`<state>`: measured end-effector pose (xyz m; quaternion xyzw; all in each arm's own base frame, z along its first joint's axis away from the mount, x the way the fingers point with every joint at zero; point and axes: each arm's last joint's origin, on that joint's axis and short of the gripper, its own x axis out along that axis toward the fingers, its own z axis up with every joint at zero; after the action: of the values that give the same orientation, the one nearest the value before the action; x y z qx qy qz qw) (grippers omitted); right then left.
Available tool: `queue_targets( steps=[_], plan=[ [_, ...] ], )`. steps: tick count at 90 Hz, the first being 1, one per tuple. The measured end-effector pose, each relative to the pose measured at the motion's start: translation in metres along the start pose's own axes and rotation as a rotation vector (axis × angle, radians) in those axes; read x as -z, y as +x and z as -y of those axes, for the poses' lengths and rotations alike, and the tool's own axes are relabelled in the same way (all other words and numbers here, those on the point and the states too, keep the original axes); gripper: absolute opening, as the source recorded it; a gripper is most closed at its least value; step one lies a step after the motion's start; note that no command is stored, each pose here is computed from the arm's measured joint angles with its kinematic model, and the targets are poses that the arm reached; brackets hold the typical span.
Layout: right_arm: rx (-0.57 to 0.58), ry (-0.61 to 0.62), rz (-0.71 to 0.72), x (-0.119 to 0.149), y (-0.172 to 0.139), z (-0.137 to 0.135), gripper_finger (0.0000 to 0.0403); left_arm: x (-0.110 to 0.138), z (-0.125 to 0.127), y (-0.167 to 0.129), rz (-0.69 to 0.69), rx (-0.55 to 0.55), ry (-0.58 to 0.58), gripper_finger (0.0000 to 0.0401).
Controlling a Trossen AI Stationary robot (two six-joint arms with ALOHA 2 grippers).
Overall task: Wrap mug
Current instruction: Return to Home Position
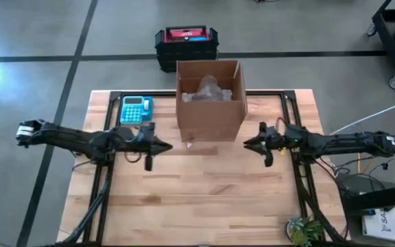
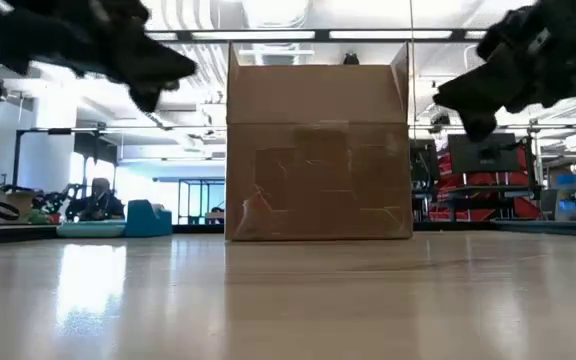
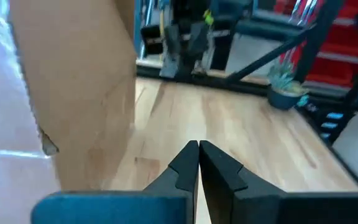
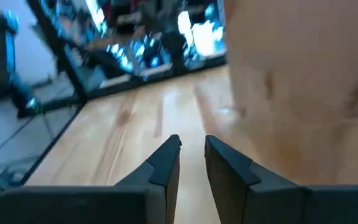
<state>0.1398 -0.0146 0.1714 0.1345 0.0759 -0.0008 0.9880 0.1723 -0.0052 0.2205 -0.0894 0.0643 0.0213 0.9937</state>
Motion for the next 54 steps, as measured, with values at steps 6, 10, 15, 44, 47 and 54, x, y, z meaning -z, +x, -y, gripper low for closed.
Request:
queue_targets(
  steps=[6,10,15,44,47,54],
  plan=[
    [0.011,0.008,0.025,0.007,-0.006,0.001,0.0070,0.012,-0.003,-0.009,0.005,-0.016,-0.024,0.0000],
    [0.014,0.012,0.038,0.011,-0.009,0.002,0.0073,0.020,-0.006,-0.015,0.007,-0.022,-0.039,0.0000],
    [0.010,0.011,0.057,0.014,-0.012,0.002,0.0076,0.028,-0.007,-0.020,0.022,-0.021,-0.046,0.0000],
    [0.012,-0.079,0.055,0.015,-0.018,0.002,0.0087,0.063,-0.017,-0.038,0.073,-0.057,-0.070,0.0000],
    [0.012,-0.087,0.055,0.015,-0.018,0.002,0.0087,0.063,-0.017,-0.039,0.074,-0.057,-0.073,0.0000],
    [0.011,-0.094,0.051,0.015,-0.018,0.002,0.0084,0.064,-0.017,-0.042,0.056,-0.056,-0.070,0.0000]
  ],
)
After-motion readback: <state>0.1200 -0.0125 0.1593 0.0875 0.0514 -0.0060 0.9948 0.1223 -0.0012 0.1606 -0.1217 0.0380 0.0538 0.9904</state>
